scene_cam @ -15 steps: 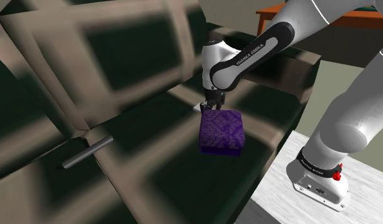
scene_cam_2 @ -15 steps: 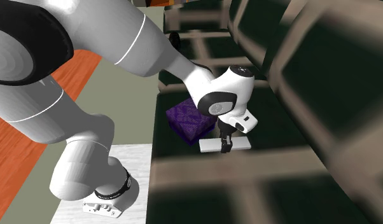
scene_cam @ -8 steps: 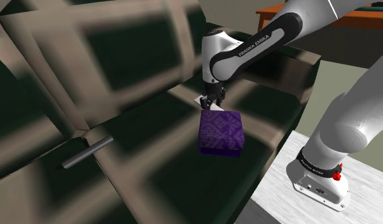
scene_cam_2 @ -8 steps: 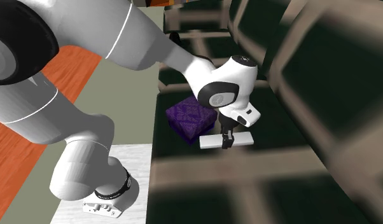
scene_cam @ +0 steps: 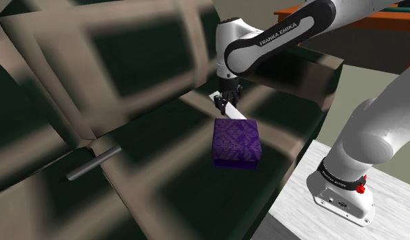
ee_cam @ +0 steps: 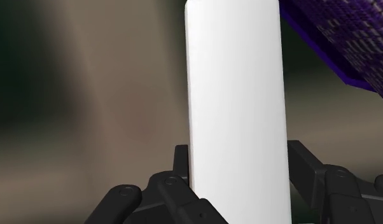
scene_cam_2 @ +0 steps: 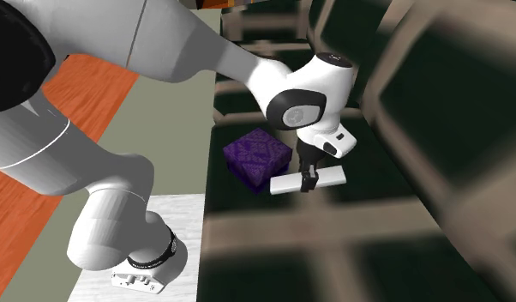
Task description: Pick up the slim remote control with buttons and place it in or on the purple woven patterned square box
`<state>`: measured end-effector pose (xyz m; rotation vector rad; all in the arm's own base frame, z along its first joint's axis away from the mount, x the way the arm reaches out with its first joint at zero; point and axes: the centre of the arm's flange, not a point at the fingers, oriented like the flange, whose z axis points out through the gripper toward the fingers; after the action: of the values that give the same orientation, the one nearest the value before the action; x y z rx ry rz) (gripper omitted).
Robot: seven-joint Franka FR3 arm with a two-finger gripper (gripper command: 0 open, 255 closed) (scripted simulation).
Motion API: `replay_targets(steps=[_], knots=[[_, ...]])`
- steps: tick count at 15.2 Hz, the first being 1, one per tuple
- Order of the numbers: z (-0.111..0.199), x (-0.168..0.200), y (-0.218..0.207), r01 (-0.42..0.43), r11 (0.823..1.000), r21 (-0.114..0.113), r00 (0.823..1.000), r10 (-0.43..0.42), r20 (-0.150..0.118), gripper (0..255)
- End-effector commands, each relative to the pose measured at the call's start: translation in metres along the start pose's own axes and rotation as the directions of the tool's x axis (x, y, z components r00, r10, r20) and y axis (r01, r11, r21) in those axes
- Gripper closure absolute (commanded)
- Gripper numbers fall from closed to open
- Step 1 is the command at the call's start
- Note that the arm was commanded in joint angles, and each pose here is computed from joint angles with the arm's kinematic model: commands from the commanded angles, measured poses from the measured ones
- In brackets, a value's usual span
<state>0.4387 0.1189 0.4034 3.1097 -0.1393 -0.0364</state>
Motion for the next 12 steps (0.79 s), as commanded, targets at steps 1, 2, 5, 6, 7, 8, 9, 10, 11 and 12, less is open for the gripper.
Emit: replay_targets(steps=[1,2,5,6,7,8,9,10,11,12], knots=[[-0.012,0.0,0.0,0.0,1.0,0.0,1.0,0.0,0.0,255],[-0.017,0.0,0.0,0.0,1.0,0.0,1.0,0.0,0.0,255],[-0.033,0.0,0.001,0.0,1.0,0.0,1.0,0.0,0.0,255],[-0.038,-0.001,0.001,0.0,1.0,0.0,1.0,0.0,0.0,255],[-0.043,-0.001,0.001,0.0,1.0,0.0,1.0,0.0,0.0,255],[-0.049,-0.001,0.001,0.0,1.0,0.0,1.0,0.0,0.0,255],[-0.054,-0.001,0.001,0.0,1.0,0.0,1.0,0.0,0.0,255],[-0.059,-0.001,0.001,0.0,1.0,0.0,1.0,0.0,0.0,255],[-0.064,-0.001,0.002,0.0,1.0,0.0,1.0,0.0,0.0,255],[-0.07,-0.001,0.002,0.0,1.0,0.0,1.0,0.0,0.0,255]])
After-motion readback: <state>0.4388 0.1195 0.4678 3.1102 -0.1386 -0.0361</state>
